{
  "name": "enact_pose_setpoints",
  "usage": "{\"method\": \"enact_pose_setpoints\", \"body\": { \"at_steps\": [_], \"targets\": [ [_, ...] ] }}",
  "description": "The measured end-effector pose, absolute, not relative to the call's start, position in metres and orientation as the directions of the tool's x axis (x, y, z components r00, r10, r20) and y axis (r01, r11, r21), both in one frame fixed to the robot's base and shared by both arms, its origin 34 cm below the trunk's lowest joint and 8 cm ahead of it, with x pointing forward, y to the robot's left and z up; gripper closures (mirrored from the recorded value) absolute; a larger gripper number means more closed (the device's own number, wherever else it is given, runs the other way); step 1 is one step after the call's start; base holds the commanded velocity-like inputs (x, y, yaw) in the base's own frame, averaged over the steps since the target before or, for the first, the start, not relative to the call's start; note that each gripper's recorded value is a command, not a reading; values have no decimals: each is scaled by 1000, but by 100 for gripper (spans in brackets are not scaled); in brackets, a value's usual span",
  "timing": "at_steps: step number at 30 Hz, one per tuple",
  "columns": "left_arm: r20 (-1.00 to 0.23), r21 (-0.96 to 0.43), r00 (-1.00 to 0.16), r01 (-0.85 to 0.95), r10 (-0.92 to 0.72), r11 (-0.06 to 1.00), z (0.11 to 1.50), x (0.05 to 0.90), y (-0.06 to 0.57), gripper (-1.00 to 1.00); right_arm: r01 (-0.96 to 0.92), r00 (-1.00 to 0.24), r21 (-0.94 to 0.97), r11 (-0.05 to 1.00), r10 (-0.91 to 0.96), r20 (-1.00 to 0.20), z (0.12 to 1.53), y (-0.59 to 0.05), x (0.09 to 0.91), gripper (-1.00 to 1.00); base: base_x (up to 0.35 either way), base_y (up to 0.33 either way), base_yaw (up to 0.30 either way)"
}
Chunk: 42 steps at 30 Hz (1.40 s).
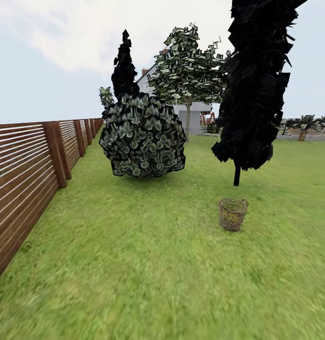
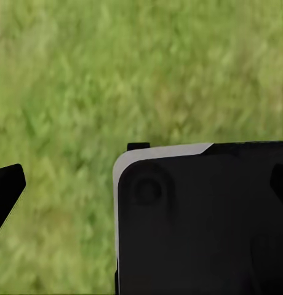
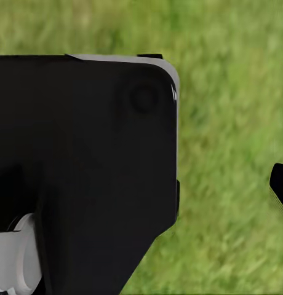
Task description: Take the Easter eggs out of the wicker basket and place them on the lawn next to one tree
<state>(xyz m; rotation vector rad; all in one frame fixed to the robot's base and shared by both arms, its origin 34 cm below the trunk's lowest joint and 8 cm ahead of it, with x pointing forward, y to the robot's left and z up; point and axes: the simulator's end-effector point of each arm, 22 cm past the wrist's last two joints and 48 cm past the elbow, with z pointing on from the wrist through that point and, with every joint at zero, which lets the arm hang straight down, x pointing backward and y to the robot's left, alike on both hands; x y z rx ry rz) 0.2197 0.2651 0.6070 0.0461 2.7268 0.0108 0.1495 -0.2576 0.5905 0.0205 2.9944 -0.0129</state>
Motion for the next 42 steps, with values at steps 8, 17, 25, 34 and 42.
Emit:
{"method": "enact_pose_setpoints", "body": {
  "at_steps": [8,17,25,34,42],
  "targets": [
    [-403,14,-915,31,34,999,607,220,265,-100,14,-989,-8,1000,13,-147,591,-258,149,-100,330,0,0],
    [-402,14,-915,31,34,999,607,220,265,-100,14,-989,-8,1000,13,-147,591,-258,149,-100,330,0,-23],
    [-402,14,-915,31,34,999,607,220,265,-100,14,-989,-8,1000,13,-147,591,-258,149,-100,330,0,-209],
    [-402,14,-915,31,34,999,607,220,265,-100,14,-989,-8,1000,13,-147,591,-258,149,-100,330,0,-142],
    [-403,14,-915,31,34,999,607,220,265,-100,14,-989,-8,1000,13,-147,591,-258,149,-100,330,0,-19]
  ]
}}
